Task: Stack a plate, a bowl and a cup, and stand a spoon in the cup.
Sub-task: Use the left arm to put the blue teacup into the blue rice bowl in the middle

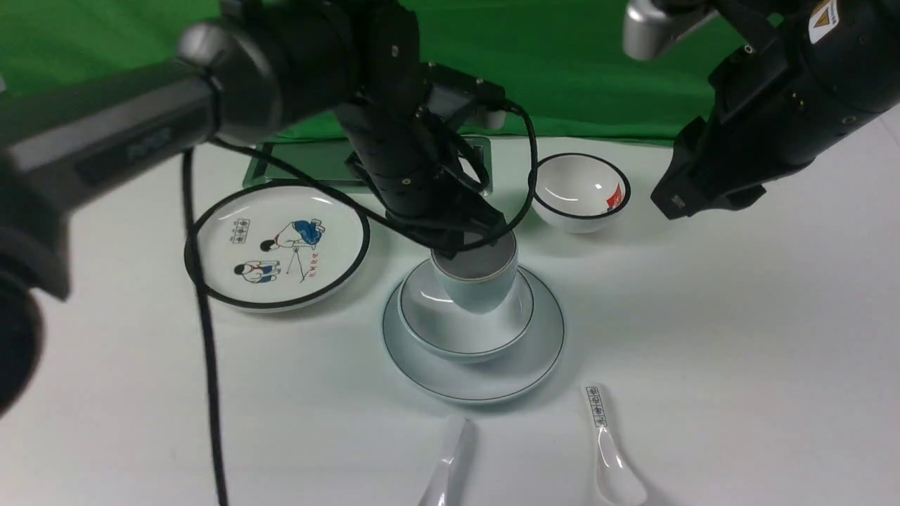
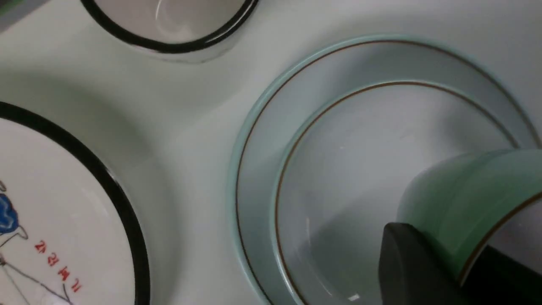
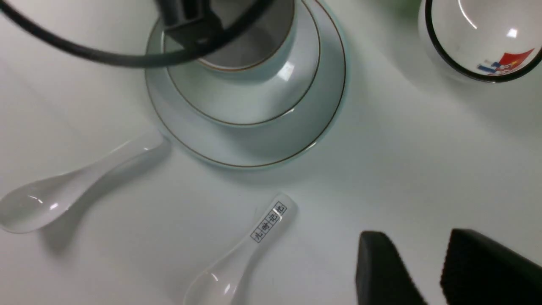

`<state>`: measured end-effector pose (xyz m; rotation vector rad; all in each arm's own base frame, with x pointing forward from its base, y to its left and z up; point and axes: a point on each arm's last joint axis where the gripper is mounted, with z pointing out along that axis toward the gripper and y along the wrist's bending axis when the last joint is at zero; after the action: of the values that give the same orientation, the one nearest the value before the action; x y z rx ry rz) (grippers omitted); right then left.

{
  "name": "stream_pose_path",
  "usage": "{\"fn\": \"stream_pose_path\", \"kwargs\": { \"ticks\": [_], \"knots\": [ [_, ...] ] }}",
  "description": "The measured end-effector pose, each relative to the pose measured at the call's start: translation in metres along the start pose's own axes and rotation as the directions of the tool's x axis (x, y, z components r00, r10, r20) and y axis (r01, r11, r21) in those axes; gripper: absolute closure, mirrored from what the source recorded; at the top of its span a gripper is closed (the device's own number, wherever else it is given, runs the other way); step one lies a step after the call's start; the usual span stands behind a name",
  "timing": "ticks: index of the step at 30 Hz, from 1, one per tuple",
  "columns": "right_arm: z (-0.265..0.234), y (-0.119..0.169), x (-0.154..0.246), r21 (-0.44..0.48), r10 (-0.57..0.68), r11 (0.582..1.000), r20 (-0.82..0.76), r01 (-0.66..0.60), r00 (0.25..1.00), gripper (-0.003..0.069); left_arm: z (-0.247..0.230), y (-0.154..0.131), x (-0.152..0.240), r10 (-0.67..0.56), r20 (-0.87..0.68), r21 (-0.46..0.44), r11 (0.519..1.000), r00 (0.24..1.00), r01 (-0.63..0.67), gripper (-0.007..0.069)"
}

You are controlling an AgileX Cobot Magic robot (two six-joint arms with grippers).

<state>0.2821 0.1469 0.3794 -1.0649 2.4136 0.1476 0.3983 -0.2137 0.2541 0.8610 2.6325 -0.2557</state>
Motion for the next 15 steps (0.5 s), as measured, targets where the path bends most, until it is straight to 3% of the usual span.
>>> {"fn": "stream_pose_path", "kwargs": {
  "ticks": [11, 15],
  "knots": [
    [0.0, 0.0, 0.0, 0.001, 0.0, 1.0, 0.002, 0.0, 1.0, 0.0403, 0.031, 0.007, -0.006, 0.011, -0.084, -0.017, 1.0, 0.996, -0.012, 0.0593],
    [0.0, 0.0, 0.0, 0.0, 0.0, 1.0, -0.001, 0.0, 1.0, 0.0403, 0.02, 0.007, -0.009, 0.015, -0.056, -0.023, 1.0, 0.998, -0.016, 0.0447]
  ]
}}
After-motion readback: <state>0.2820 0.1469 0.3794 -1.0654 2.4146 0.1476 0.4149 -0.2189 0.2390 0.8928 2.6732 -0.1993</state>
